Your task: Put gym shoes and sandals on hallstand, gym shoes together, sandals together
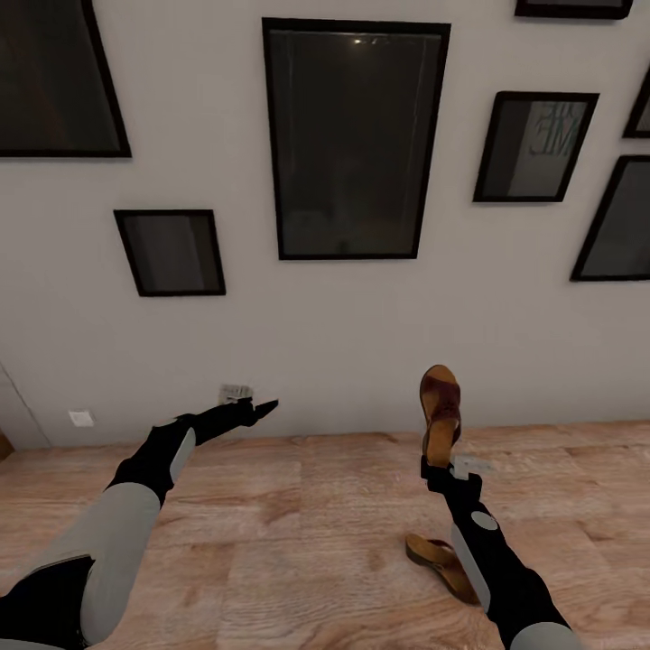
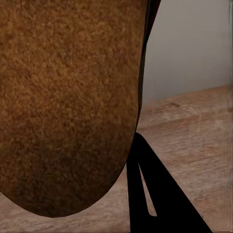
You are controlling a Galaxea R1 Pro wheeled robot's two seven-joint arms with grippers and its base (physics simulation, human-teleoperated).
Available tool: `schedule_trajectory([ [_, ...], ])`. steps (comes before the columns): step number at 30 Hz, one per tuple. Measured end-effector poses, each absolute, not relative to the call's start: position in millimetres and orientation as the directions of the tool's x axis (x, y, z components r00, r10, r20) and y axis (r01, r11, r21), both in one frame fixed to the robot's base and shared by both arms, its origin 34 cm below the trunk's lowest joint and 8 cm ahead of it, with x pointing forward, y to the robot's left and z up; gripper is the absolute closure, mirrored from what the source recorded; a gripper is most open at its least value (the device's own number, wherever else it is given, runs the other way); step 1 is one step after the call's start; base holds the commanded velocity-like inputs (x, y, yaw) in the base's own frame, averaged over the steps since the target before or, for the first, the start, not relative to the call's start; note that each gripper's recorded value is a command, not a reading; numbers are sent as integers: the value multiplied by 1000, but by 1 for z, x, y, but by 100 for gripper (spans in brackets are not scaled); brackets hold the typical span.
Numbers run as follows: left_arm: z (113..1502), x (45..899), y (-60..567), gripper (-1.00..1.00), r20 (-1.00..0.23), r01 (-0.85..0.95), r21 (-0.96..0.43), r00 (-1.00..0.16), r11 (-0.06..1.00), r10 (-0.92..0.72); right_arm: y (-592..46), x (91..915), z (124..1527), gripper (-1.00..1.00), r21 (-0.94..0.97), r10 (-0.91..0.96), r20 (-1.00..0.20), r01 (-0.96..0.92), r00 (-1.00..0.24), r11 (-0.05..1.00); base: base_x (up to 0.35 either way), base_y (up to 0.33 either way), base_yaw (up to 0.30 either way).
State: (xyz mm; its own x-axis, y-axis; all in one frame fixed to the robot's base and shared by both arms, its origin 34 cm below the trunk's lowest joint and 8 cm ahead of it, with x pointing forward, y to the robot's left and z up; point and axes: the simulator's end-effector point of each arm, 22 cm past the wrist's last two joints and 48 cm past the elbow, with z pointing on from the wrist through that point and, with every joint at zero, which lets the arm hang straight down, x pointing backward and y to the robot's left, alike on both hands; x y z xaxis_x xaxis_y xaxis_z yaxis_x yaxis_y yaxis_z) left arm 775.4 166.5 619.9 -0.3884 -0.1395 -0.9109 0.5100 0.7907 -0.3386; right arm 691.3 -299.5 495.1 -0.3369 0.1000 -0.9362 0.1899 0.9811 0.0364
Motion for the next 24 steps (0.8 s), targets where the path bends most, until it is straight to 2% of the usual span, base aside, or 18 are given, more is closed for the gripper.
schedule_trajectory([
  [24, 602, 771, 167, -100, -911, 510, -339, -388, 791, -140, -300, 686, 477, 100, 36, 100, -936, 191, -337, 981, 0, 0, -253],
])
